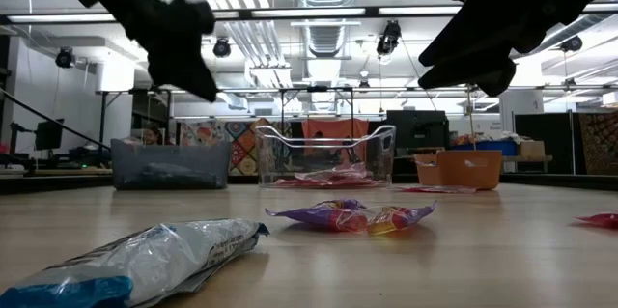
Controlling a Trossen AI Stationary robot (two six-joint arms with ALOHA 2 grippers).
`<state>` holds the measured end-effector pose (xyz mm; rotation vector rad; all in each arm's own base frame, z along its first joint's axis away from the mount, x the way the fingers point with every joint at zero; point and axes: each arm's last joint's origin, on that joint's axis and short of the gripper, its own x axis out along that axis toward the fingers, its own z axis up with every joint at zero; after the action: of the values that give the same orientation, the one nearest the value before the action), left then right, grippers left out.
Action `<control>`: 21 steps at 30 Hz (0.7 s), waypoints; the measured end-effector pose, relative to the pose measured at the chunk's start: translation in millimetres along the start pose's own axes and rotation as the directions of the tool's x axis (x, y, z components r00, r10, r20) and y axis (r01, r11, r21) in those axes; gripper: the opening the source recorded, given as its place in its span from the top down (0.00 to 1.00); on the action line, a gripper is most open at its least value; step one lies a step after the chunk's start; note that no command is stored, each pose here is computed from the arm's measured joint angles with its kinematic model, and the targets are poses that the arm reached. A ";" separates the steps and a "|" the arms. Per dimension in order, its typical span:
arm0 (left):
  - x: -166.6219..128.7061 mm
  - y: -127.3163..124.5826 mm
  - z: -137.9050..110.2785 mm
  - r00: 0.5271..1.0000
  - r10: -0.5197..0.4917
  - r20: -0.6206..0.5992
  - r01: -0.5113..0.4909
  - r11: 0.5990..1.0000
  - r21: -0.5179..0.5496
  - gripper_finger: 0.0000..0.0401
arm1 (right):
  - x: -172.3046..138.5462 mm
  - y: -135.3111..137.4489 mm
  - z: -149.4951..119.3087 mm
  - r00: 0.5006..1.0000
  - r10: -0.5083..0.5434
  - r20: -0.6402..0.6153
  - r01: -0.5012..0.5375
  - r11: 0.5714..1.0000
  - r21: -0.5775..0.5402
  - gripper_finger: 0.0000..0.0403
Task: Sort candy
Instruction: Put the blue gummy into the orange bin
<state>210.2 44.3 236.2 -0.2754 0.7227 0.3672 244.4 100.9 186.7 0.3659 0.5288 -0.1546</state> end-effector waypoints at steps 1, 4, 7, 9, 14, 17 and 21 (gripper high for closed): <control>-1.1 -11.2 -1.3 0.999 -0.035 0.012 0.035 0.999 0.020 0.69 | 1.2 0.0 -1.1 1.000 0.001 -0.008 -0.001 1.000 -0.017 0.57; -6.1 -43.3 -5.5 0.992 -0.103 0.071 0.099 0.993 0.069 0.69 | 7.6 -0.3 -6.7 1.000 -0.012 -0.028 0.010 0.998 -0.068 0.57; -10.9 -72.4 -13.4 0.981 -0.157 0.113 0.140 0.980 0.142 0.69 | 16.6 1.2 -13.3 0.998 -0.022 -0.066 0.015 0.993 -0.116 0.57; -14.0 -89.7 -19.2 0.971 -0.199 0.134 0.171 0.966 0.196 0.69 | 22.2 5.6 -16.7 0.995 -0.008 -0.097 -0.006 0.989 -0.147 0.57; -12.2 -124.3 -31.6 0.941 -0.295 0.166 0.239 0.926 0.292 0.69 | 27.3 19.7 -17.9 0.991 0.010 -0.136 -0.035 0.982 -0.185 0.57; -2.9 -140.3 -35.8 0.921 -0.339 0.190 0.268 0.908 0.321 0.69 | 22.3 27.9 -19.1 0.986 0.012 -0.167 -0.046 0.978 -0.204 0.57; 16.2 -153.3 -40.6 0.913 -0.355 0.200 0.271 0.897 0.349 0.69 | 8.9 35.6 -21.3 0.969 -0.016 -0.247 -0.030 0.983 -0.181 0.57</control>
<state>261.5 -105.0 214.1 -0.0357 0.4560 -0.0283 250.6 141.4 175.7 0.2067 0.7827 -0.0524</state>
